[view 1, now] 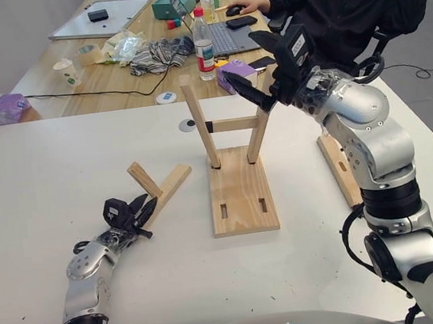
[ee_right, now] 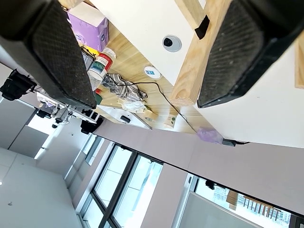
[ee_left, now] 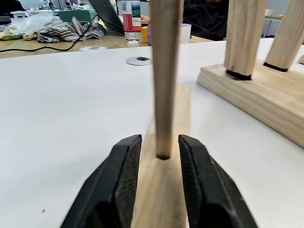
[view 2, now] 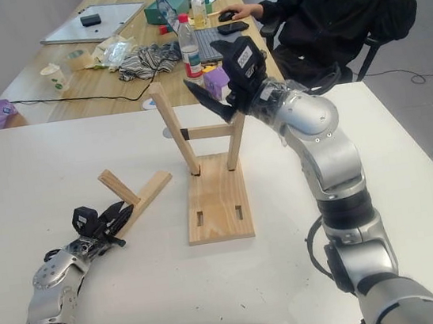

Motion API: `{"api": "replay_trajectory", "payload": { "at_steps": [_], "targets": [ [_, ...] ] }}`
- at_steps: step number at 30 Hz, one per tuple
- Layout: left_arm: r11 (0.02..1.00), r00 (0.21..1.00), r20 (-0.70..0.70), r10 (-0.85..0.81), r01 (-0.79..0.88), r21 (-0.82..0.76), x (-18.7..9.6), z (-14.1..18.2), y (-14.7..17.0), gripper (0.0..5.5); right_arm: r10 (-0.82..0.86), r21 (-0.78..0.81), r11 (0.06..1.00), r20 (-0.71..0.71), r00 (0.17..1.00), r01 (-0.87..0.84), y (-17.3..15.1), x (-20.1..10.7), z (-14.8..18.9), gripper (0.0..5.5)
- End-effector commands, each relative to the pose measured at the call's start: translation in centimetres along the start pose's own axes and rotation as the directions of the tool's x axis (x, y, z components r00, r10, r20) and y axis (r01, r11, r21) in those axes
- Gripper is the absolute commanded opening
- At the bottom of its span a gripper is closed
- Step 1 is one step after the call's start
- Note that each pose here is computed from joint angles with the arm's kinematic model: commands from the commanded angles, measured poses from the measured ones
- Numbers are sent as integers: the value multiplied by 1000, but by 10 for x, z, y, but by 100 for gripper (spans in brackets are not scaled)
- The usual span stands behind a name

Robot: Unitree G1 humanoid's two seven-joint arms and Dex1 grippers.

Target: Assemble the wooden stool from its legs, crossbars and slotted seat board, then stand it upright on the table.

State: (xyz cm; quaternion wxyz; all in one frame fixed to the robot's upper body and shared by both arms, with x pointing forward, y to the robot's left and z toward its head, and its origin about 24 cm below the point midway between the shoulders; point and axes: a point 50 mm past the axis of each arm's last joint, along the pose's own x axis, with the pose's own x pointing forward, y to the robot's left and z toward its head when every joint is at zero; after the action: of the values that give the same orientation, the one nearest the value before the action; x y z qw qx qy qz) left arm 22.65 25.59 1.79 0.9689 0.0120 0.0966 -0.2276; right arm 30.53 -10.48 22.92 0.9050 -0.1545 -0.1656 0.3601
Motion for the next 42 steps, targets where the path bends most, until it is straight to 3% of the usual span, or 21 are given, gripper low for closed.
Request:
{"api": "replay_trajectory", "payload": {
  "at_steps": [1, 6, 12, 18, 20, 22, 25, 29, 33, 42],
  "targets": [
    [997, 998, 27, -54, 53, 55, -8, 31, 3, 137, 18, 8, 1000, 19, 1000, -19, 4, 4, 5, 392],
    [991, 991, 46, -122, 119, 68, -16, 69, 8, 137, 6, 5, 1000, 13, 1000, -6, 7, 1, 3, 392],
    [998, 991, 118, -64, 60, 36, -39, 119, 48, 137, 3, 11, 1000, 10, 1000, -3, 9, 0, 1, 392],
    [987, 988, -117, -98, 112, 119, -37, 114, 50, 248, -12, 16, 1000, 8, 1000, 11, 11, -1, -2, 392],
    [988, 993, -107, -44, 59, 141, -31, 119, 54, 266, -17, 18, 1000, 9, 1000, 17, 11, -1, -3, 392],
    [995, 999, 44, 11, -15, 100, -25, 144, 61, 233, -21, 17, 1000, 7, 1000, 21, 11, -2, -4, 392],
    [998, 959, 276, -64, 69, -9, -2, 176, 45, 168, -22, 18, 1000, 6, 1000, 22, 13, -1, -5, 392],
    [985, 957, 274, -98, 133, -111, 47, 152, 20, 91, -12, 23, 1000, 13, 1000, 11, 15, 4, -5, 392],
    [971, 960, 260, -103, 153, -182, 60, 129, 7, 12, -18, 22, 1000, 10, 1000, 18, 13, 3, -6, 392],
    [972, 906, 399, -141, 203, -117, 56, 168, -1, 5, -18, 16, 1000, 8, 1000, 18, 11, 3, -5, 392]
  ]
}}
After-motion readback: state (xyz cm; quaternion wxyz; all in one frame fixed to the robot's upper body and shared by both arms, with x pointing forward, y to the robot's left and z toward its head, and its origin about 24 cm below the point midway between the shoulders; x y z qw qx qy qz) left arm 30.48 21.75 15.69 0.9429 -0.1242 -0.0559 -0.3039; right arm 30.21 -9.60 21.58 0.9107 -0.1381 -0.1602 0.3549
